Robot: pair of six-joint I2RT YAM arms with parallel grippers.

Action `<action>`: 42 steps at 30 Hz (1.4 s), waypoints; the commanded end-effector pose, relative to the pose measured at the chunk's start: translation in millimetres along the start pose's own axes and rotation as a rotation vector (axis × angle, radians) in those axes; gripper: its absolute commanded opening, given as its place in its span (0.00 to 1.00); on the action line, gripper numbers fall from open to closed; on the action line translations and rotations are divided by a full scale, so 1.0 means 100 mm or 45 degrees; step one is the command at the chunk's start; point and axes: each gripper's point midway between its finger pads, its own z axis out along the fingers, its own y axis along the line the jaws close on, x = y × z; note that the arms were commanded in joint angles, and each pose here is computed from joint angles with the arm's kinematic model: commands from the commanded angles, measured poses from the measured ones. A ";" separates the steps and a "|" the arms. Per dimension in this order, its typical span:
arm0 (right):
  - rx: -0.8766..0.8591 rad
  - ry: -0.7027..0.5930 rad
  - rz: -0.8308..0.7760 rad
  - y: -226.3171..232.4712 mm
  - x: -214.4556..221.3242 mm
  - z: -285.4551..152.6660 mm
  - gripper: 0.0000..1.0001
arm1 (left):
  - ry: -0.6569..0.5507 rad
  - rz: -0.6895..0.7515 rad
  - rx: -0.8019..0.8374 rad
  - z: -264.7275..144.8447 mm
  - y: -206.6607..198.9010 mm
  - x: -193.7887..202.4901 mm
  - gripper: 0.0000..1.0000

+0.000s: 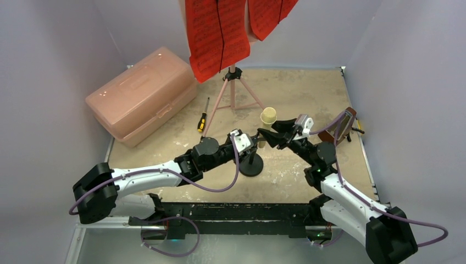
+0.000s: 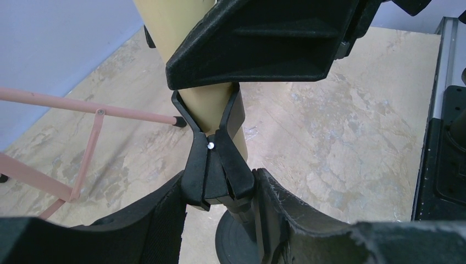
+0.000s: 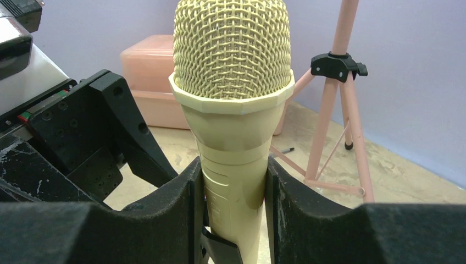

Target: Pack up the instrument practice props

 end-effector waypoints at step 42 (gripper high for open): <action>0.726 -0.085 0.076 -0.81 -0.08 -0.43 0.13 | -0.030 -0.044 -0.261 -0.32 0.37 -0.15 0.57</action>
